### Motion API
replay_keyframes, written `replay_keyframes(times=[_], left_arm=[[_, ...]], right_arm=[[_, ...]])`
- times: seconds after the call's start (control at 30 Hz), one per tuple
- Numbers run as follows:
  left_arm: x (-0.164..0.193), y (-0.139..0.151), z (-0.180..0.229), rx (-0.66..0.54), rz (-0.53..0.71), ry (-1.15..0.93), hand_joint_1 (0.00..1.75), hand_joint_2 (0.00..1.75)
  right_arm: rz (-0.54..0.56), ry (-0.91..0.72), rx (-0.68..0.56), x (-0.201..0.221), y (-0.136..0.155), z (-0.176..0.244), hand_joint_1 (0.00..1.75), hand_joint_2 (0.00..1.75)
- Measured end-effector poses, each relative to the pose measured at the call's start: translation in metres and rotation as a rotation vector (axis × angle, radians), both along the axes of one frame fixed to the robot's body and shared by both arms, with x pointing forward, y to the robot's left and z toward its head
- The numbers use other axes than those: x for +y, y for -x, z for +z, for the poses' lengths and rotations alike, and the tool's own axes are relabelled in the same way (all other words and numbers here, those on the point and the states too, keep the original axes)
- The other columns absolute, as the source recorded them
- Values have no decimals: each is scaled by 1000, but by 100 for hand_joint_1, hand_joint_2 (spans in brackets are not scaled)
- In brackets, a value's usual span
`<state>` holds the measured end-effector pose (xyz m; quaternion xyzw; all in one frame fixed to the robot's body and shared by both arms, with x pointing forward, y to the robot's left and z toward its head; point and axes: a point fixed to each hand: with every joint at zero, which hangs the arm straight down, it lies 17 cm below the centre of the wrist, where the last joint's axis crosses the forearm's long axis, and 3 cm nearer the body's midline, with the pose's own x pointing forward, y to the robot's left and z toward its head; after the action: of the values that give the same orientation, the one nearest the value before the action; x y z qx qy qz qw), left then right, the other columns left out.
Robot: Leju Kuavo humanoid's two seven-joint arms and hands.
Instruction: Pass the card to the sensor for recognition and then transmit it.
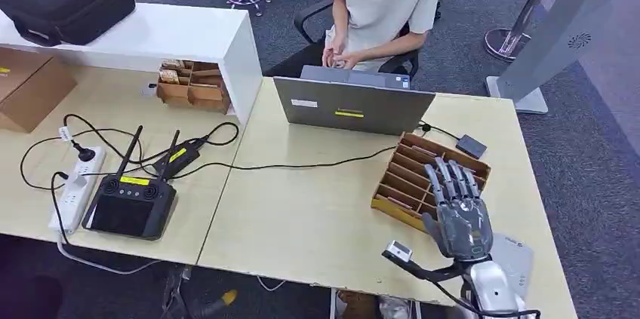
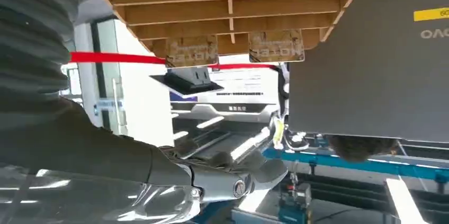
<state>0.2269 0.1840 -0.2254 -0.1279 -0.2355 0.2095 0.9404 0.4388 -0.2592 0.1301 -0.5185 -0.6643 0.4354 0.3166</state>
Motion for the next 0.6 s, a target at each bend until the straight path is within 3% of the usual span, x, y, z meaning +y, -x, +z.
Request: replay_keyframes(times=[0.6], left_arm=[[-2, 1, 0, -2, 8, 8, 0, 175]], right_arm=[[9, -31, 12, -11, 1, 1, 0, 175]])
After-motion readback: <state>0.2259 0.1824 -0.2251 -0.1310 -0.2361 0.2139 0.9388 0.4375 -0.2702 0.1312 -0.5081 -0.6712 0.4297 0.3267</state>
